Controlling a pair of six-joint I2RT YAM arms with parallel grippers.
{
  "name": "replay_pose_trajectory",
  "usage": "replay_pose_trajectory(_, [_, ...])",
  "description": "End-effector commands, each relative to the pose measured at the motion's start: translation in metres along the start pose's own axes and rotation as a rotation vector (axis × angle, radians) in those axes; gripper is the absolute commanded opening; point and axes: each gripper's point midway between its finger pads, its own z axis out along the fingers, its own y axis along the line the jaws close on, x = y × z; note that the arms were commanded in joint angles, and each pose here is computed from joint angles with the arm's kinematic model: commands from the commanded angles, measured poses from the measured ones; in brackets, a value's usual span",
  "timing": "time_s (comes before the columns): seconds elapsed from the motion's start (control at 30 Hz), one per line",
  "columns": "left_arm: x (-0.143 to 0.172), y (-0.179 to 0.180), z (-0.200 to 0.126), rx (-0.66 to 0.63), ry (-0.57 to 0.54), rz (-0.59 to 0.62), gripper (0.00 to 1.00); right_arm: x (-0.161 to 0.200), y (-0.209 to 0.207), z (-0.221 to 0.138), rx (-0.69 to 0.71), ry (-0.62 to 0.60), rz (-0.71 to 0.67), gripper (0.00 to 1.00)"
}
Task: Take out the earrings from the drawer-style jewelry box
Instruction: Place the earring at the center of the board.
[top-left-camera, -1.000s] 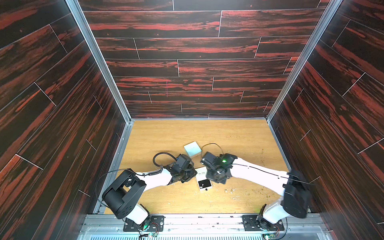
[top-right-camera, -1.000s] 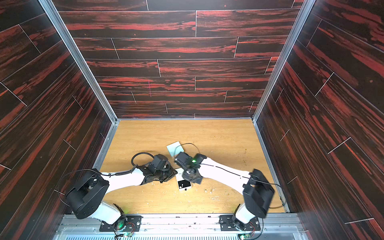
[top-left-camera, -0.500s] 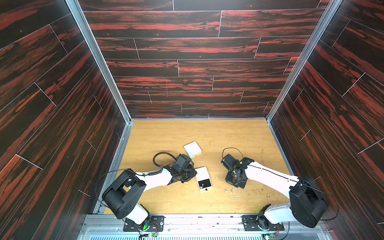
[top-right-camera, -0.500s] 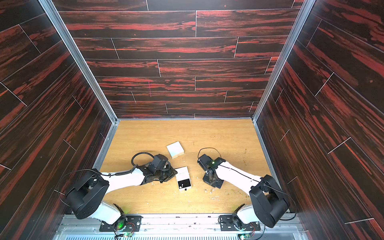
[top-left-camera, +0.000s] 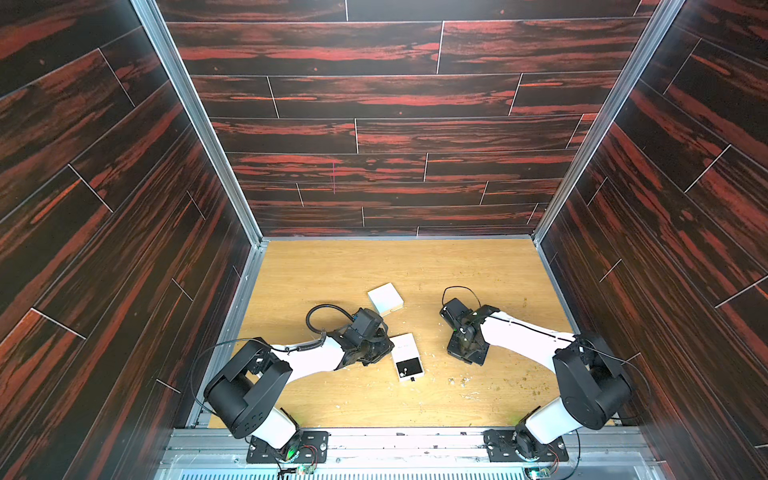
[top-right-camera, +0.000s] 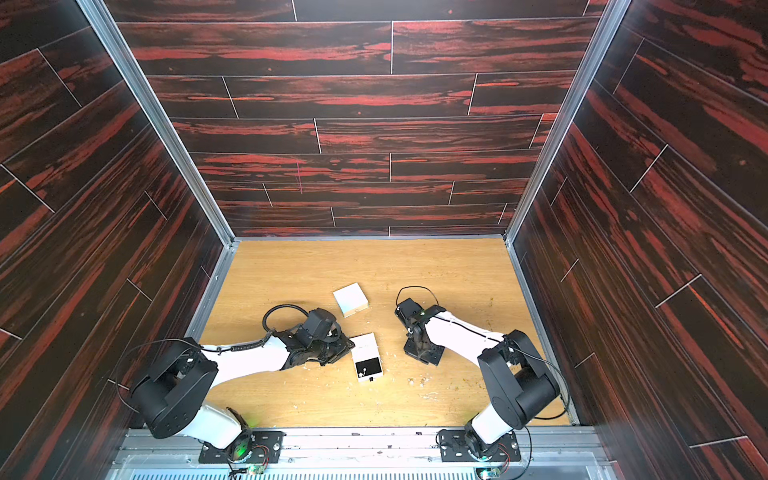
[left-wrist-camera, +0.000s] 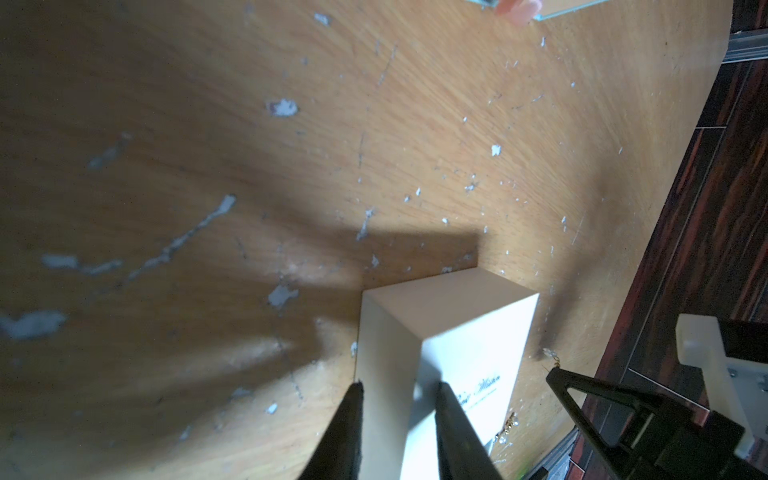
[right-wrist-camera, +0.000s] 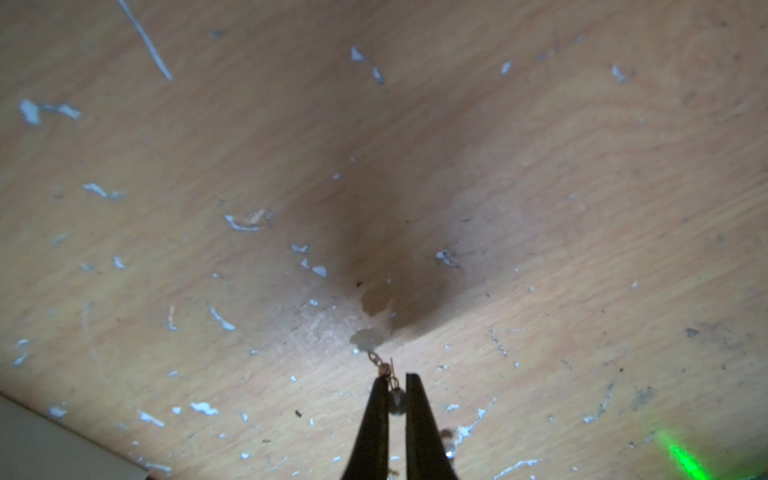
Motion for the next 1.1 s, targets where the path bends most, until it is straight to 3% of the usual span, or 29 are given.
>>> replay_pose_trajectory(0.0, [0.007,0.033,-0.002,-0.128,0.013,-0.006,0.32,-0.001,0.005,0.001,-0.002,0.016,-0.007,0.08])
replay_pose_trajectory(0.67, [0.007,0.033,-0.001,-0.127,0.020,-0.004,0.32,-0.001,0.015,-0.002,-0.032,0.032,-0.034,0.25])
replay_pose_trajectory(0.9, [0.008,0.034,0.000,-0.130,0.021,-0.004,0.32,-0.008,0.037,-0.043,-0.110,-0.093,-0.117,0.28])
replay_pose_trajectory(1.07, [0.007,0.034,0.000,-0.128,0.018,-0.007,0.32,0.020,0.076,-0.074,-0.186,-0.154,-0.269,0.24])
